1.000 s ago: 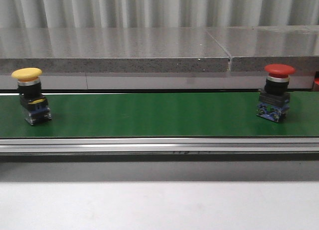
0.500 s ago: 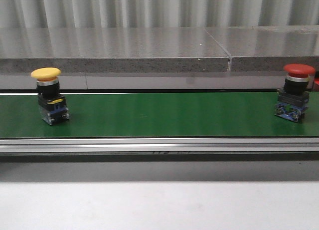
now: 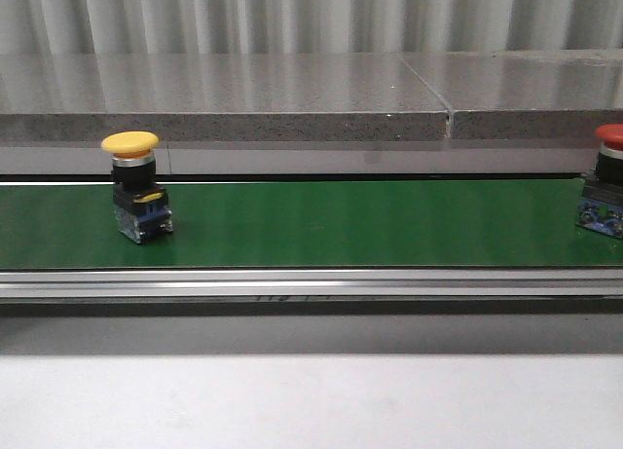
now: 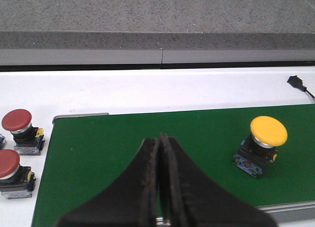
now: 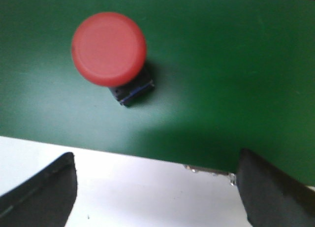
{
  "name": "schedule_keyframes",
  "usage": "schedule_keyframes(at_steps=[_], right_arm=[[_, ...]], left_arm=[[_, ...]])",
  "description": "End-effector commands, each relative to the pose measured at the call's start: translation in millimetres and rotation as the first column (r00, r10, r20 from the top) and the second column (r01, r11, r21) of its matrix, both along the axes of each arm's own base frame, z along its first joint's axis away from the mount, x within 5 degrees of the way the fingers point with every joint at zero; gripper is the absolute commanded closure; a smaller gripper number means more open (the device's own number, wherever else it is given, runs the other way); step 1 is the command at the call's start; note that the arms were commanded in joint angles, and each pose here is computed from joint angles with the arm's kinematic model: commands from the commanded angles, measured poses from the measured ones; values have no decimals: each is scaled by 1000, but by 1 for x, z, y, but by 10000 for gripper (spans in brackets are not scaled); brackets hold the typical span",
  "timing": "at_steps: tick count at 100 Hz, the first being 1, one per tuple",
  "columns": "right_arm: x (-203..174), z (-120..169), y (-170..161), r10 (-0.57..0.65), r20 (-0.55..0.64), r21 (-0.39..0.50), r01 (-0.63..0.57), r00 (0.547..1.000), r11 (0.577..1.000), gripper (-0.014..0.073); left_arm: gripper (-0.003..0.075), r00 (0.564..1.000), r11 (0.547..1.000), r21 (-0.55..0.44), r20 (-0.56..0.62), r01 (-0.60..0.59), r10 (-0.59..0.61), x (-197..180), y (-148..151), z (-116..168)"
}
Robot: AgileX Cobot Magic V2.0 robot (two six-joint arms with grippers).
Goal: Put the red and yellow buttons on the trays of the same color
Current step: 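Grasp the red button arriving at the belt's end with the right gripper, then lower the red button into the red tray and open the right gripper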
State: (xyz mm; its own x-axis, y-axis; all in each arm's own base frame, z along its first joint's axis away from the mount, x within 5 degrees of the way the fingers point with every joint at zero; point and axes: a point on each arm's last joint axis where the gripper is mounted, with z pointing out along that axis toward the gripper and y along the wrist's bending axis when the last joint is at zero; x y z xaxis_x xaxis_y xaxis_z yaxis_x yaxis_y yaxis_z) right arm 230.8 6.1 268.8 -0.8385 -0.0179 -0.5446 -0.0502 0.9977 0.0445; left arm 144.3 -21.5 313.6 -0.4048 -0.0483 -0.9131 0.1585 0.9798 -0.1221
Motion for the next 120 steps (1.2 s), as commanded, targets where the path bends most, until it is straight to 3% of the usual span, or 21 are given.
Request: schedule_keyframes(at_steps=[1, 25, 32, 41, 51, 59, 87, 108, 120], right_arm=[[18, 13, 2, 9, 80, 0, -9, 997, 1000, -52], [53, 7, 3, 12, 58, -4, -11, 998, 1000, -48], [60, 4, 3, 15, 46, -13, -15, 999, 1000, -8], [63, -1, 2, 21, 22, -25, -20, 1000, 999, 146], [62, -3, 0, 16, 3, -26, -16, 1000, 1000, 391], [62, 1, 0, 17, 10, -26, -17, 1000, 1000, 487], [75, 61, -14, -11, 61, -48, 14, 998, 999, 497], [82, 106, -74, -191, 182, -50, 203, 965, 978, 497], [91, 116, -103, -264, 215, -52, 281, 940, 958, 497]], left_arm=[[740, 995, 999, -30, 92, -19, 22, 2, 0, 15], [740, 995, 999, -30, 92, -19, 22, 2, 0, 15], [740, 995, 999, -30, 92, -19, 22, 2, 0, 15], [740, 995, 999, -30, 92, -19, 22, 2, 0, 15], [740, 995, 999, -30, 92, -19, 22, 2, 0, 15], [740, 995, 999, -30, 92, -19, 22, 2, 0, 15], [740, 995, 999, -30, 92, -19, 22, 2, 0, 15], [740, 995, 999, -30, 92, -19, 22, 2, 0, 15], [740, 995, 999, -30, 92, -19, 22, 2, 0, 15]])
